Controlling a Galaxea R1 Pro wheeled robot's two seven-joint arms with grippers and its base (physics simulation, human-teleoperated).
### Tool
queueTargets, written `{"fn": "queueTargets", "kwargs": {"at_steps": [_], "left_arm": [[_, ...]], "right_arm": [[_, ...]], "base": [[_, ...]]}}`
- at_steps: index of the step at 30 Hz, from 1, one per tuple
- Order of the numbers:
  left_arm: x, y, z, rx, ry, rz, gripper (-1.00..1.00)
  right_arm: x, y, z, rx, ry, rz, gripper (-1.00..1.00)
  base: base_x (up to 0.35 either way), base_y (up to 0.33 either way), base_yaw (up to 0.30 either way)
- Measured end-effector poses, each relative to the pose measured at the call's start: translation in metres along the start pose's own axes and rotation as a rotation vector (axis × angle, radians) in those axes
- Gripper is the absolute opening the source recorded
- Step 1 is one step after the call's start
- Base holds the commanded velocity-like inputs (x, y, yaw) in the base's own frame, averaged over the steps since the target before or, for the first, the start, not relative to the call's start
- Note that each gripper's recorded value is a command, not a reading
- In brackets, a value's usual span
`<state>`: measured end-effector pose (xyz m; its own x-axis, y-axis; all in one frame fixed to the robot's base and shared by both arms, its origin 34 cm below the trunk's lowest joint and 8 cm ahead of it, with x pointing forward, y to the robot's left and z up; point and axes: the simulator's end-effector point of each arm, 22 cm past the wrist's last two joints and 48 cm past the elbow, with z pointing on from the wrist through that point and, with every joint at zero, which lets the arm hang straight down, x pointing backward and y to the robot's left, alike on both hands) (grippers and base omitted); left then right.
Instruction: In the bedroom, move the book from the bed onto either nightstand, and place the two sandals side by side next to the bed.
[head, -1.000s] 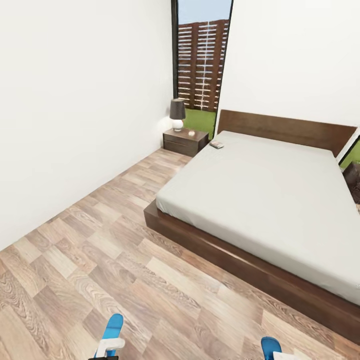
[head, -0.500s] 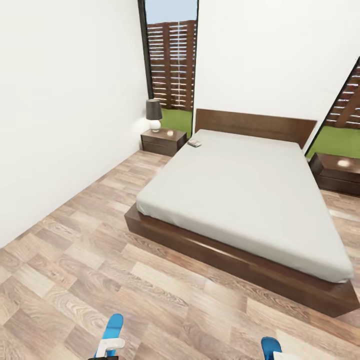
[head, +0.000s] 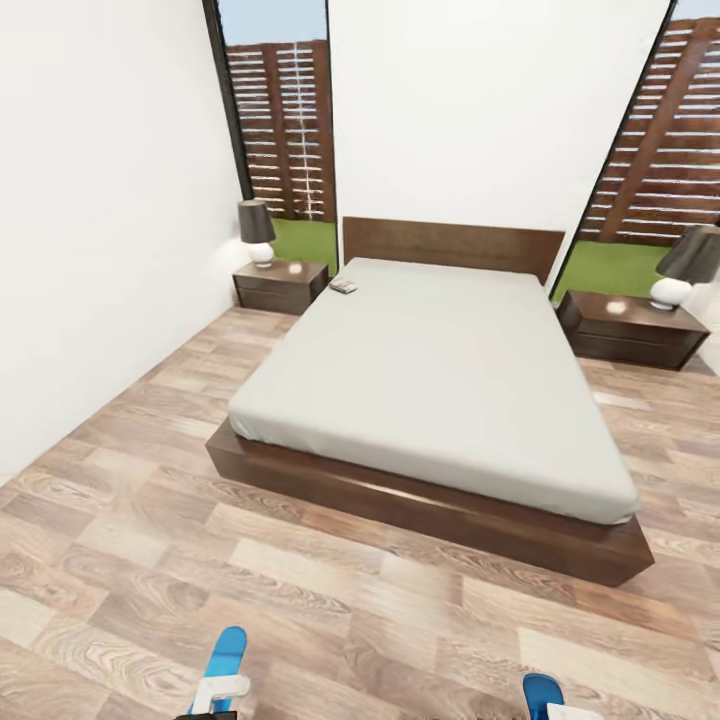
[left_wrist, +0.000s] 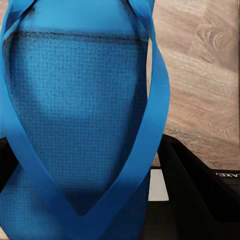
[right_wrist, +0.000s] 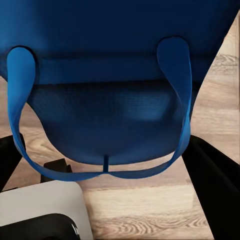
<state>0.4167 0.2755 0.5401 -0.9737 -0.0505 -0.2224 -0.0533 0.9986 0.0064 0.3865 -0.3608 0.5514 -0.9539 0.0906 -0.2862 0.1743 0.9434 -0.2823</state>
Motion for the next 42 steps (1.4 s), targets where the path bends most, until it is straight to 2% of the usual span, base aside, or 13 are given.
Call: {"fn": "queueTargets", "kwargs": {"at_steps": [13,21,32,42], "left_arm": [[-0.001,0.000,0.000,-0.001,-0.003,-0.001,-1.00],[0.000,0.001,0.000,-0.002,-0.002,-0.004,-1.00],[-0.001,-0.001,0.000,0.001,-0.004,-0.002,-1.00],[-0.007,0.000,-0.012,0.000,-0.030,-0.001,-1.00]], "right_arm": [[0.000,0.001,0.000,-0.004,0.000,-0.001,-1.00],[0.000,0.017,-0.001,-0.078,0.002,0.002,-1.00],[0.008,0.023,-0.001,-0.102,0.017,-0.001,-1.00],[0.012,0.020,-0.013,-0.103,0.027,-0.003,-1.00]], "base": [[0.000,0.000,-0.297],[0.000,0.000,-0.297],[0.000,0.000,-0.297],[0.000,0.000,-0.297]]}}
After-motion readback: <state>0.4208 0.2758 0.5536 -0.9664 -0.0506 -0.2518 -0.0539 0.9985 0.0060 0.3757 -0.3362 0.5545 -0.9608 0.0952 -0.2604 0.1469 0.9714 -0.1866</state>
